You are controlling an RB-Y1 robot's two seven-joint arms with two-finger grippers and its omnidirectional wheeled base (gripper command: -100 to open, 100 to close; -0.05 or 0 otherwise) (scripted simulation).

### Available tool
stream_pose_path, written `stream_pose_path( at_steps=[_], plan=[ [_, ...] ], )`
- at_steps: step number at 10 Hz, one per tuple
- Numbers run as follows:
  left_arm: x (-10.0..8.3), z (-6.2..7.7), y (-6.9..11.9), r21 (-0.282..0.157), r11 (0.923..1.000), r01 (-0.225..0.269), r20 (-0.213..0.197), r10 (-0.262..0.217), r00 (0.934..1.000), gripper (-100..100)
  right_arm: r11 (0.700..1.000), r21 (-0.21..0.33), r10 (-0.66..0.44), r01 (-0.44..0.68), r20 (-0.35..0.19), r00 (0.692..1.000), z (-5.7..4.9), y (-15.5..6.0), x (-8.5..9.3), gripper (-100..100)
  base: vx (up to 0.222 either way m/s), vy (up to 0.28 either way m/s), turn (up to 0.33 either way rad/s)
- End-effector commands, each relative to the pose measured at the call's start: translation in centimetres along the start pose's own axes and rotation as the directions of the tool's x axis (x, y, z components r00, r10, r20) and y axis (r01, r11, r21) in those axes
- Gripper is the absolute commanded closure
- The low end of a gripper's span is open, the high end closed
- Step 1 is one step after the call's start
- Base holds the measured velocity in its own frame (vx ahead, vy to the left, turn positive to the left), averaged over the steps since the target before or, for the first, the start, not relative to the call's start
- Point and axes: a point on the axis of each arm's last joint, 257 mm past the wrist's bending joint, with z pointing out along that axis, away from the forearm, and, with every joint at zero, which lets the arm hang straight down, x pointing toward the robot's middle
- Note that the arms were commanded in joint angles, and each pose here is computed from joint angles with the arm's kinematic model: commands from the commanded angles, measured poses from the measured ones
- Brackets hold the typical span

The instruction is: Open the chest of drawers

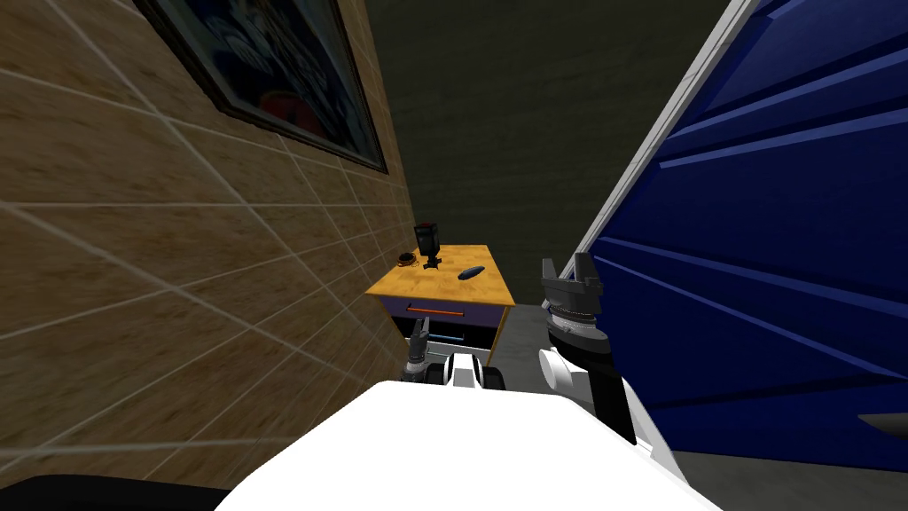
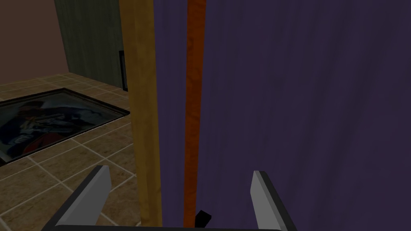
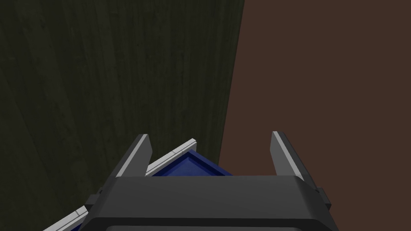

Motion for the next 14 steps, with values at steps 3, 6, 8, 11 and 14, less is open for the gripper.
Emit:
stream_pose_path(
  at_steps=[3,6,8,11,14],
  plan=[
    [-0.1,-0.2,0.0,-0.001,1.0,0.0,0.0,0.0,1.0,100,1.0,0.0,0.0,0.0,0.0,1.0,0.0,0.0,0.0,0,-0.004,-0.001,-0.004],
    [-0.3,-2.1,-0.5,-0.001,1.0,-0.001,0.003,0.001,1.0,100,1.0,0.0,0.0,0.0,0.0,1.0,0.0,0.0,0.0,0,0.053,-0.007,-0.011],
    [-0.4,-3.4,-0.9,-0.001,1.0,-0.002,0.005,0.002,1.0,100,1.0,0.0,0.0,0.0,0.0,1.0,0.0,0.0,0.0,0,0.034,-0.003,-0.01],
    [-0.5,-4.3,-1.1,-0.003,1.0,-0.003,0.006,0.003,1.0,100,1.0,0.0,0.0,0.0,0.0,1.0,0.0,0.0,0.0,0,0.027,-0.002,-0.007],
    [-2.8,-4.6,-1.0,-0.017,0.9981,-0.059,-0.057,0.058,0.9967,-100,1.0,0.0,0.0,0.0,0.0,1.0,0.0,0.0,0.0,0,-0.002,0.0,0.0]
  ],
)
